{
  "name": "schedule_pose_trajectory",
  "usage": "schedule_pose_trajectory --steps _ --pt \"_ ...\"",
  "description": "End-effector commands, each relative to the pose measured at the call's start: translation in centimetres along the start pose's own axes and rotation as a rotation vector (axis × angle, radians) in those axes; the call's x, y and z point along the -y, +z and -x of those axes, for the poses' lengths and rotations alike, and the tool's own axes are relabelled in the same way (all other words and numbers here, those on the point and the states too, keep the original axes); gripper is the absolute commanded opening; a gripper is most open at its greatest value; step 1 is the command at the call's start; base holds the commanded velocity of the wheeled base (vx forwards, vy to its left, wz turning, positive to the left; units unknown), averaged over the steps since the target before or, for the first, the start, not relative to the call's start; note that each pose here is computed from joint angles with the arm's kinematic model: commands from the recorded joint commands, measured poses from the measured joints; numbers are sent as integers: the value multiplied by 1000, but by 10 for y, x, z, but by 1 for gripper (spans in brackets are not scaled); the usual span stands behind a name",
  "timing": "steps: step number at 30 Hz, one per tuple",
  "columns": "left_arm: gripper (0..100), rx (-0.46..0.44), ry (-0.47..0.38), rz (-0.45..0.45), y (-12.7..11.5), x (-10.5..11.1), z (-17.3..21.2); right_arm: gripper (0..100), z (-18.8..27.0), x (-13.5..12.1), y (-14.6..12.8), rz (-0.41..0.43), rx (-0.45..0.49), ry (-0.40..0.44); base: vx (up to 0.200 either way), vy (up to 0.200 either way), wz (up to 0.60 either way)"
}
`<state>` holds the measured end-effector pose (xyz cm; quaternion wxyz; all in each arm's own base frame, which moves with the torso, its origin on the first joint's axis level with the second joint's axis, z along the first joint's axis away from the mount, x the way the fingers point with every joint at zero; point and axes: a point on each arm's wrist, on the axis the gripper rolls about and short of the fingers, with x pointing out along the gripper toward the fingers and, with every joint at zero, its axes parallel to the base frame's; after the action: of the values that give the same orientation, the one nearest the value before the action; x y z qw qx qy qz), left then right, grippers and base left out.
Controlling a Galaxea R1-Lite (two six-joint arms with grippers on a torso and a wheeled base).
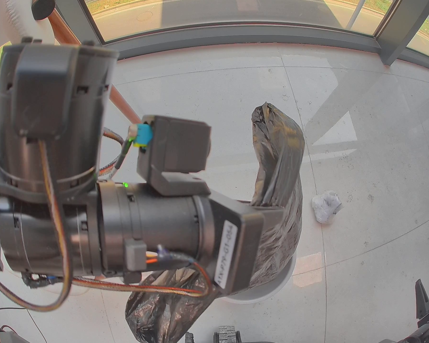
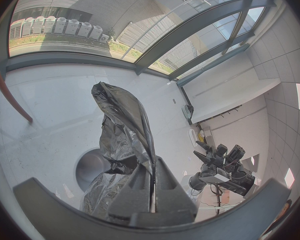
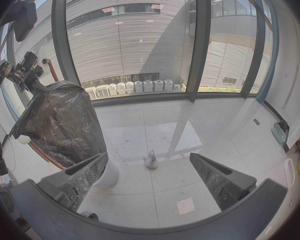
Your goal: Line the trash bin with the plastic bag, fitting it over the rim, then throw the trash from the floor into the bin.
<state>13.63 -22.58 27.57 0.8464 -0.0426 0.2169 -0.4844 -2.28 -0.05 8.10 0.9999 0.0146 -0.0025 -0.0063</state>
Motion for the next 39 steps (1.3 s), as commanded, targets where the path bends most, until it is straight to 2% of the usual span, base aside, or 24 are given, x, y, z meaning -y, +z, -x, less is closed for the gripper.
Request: schedule_pose_trajectory --steps 1,4,12,16,20,21,25,39 --pt "0 -16 23 8 -2 -13 0 100 0 0 -5 -1 -6 0 0 0 0" --pt "0 -49 35 -9 -14 -16 0 100 0 0 -5 0 -6 0 0 0 0" --pt "0 -103 44 -190 -30 -20 2 100 0 0 -5 0 -6 0 0 0 0" --pt "0 -146 46 -198 -43 -23 1 100 0 0 -5 0 -6 0 0 0 0" --pt "0 -219 73 -232 -63 -29 -2 100 0 0 -5 0 -6 0 0 0 0" --pt "0 -270 107 -292 -76 -34 -4 100 0 0 -5 0 -6 0 0 0 0" --pt "0 -304 120 -352 -93 -40 -8 100 0 0 -5 0 -6 0 0 0 0" --pt "0 -373 204 -486 -102 -44 -54 100 0 0 -5 0 -8 -1 0 0 0"
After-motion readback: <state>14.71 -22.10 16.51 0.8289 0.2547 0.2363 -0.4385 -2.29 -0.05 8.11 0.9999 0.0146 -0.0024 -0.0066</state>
